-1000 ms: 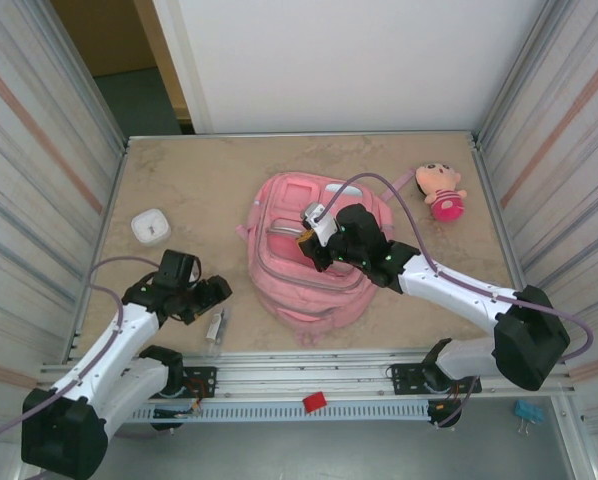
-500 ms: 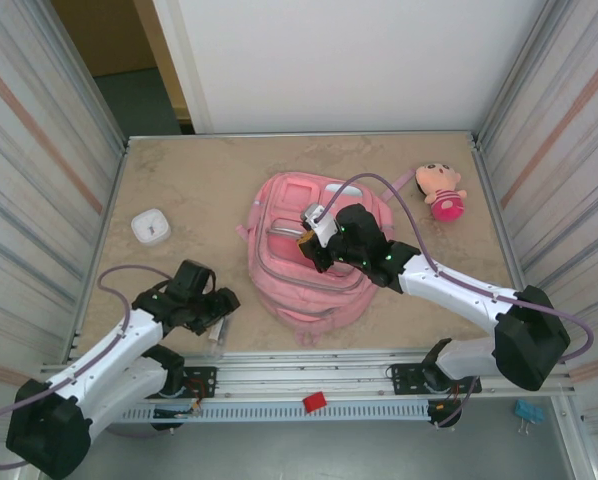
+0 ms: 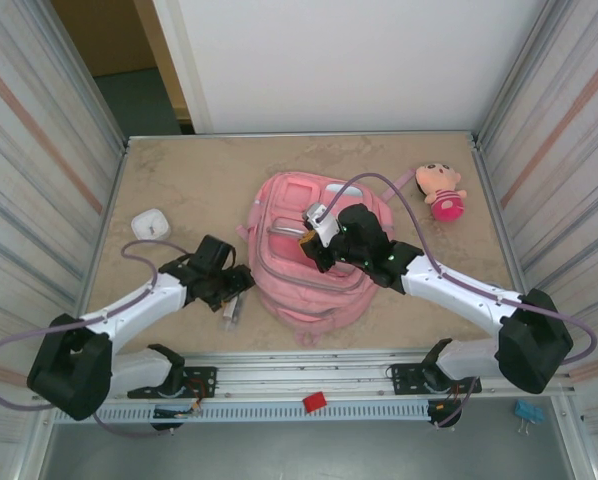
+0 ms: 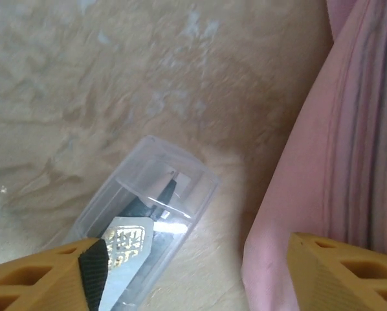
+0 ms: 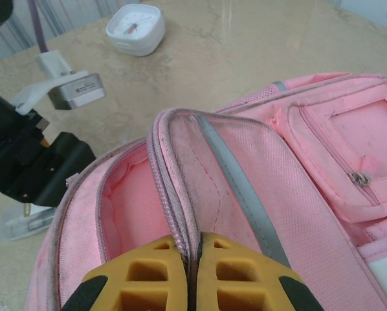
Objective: Pack the student bag
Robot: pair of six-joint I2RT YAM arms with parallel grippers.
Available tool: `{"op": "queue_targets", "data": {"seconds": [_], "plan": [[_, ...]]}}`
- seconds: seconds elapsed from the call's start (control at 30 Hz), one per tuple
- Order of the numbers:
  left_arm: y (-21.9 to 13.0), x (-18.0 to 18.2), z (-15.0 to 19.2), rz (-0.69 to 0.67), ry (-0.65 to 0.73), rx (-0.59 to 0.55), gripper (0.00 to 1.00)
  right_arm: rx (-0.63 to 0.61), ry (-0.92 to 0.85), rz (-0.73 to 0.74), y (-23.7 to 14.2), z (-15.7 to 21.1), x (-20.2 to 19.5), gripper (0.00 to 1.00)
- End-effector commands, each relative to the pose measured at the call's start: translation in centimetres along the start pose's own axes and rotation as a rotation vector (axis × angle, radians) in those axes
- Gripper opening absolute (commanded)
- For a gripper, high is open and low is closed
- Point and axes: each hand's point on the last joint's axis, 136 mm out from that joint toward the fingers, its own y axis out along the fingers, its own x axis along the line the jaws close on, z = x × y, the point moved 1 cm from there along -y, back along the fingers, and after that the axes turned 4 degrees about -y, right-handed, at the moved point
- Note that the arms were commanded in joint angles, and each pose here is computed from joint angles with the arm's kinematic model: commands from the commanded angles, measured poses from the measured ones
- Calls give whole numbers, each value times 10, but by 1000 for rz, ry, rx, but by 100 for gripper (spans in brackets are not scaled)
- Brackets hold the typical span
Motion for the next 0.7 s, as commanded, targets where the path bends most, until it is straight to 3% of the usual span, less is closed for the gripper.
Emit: {"op": "queue_targets", "data": {"seconds": [0.0,0.33,0.53,0.67], "plan": [[-11,10,-2,-72,92,-16,82,-89,-5,45,-16,-27,-10,0],[-35,61,24,-303,245,-43,85,-94,4,47,-19,-26,-13,0],[-19,61,19,-360,304,-33,87,-91,6,33,-19,-25,-11,0],[0,45,22,-322,323,20,88,-91,6,32,-21,-24,-10,0]]}}
